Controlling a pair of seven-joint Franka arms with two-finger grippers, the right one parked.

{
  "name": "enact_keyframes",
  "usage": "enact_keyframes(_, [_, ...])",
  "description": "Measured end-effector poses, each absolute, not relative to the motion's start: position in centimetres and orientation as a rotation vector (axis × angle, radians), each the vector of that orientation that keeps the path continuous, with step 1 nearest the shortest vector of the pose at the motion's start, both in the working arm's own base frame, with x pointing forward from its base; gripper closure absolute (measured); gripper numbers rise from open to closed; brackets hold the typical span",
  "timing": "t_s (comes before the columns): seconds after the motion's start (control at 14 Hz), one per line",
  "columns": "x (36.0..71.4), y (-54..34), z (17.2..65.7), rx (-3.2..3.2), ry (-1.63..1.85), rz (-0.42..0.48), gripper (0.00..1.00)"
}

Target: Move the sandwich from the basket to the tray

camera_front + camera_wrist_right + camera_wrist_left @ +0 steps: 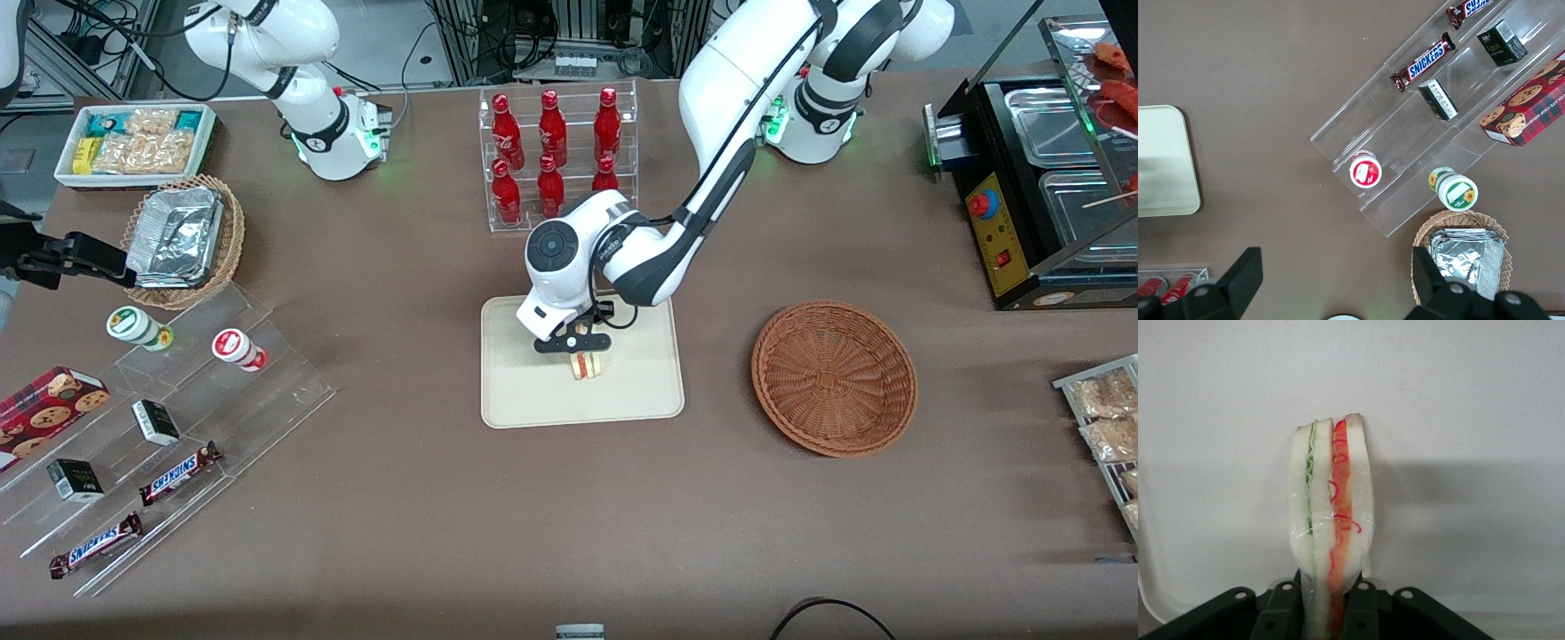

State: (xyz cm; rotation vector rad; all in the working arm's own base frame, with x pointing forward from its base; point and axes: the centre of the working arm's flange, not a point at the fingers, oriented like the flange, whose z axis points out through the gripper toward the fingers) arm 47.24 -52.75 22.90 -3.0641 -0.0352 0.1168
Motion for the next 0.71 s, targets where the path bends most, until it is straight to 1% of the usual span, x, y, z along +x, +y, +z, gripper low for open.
enact_keyframes(0.07, [47.3,-52.8,23.0,-3.066,-0.036,0.114,0.6])
enact_keyframes(0.29, [48.1,-52.6,24.6,-3.06,-0.054,0.104,0.29])
enact_keyframes(0.36, [48.7,-52.0,26.3,-3.049,-0.078,0.096,0.2])
enact_keyframes(0.43, [49.8,-51.0,29.0,-3.042,-0.112,0.08,0.09])
enact_keyframes(0.5, [51.0,-49.5,32.3,-3.039,-0.156,0.059,0.0])
enact_keyframes(0.64, [53.0,-45.4,38.9,-3.028,-0.254,0.033,0.0])
enact_keyframes(0.71, [53.6,-43.2,41.7,-3.015,-0.298,0.033,0.0])
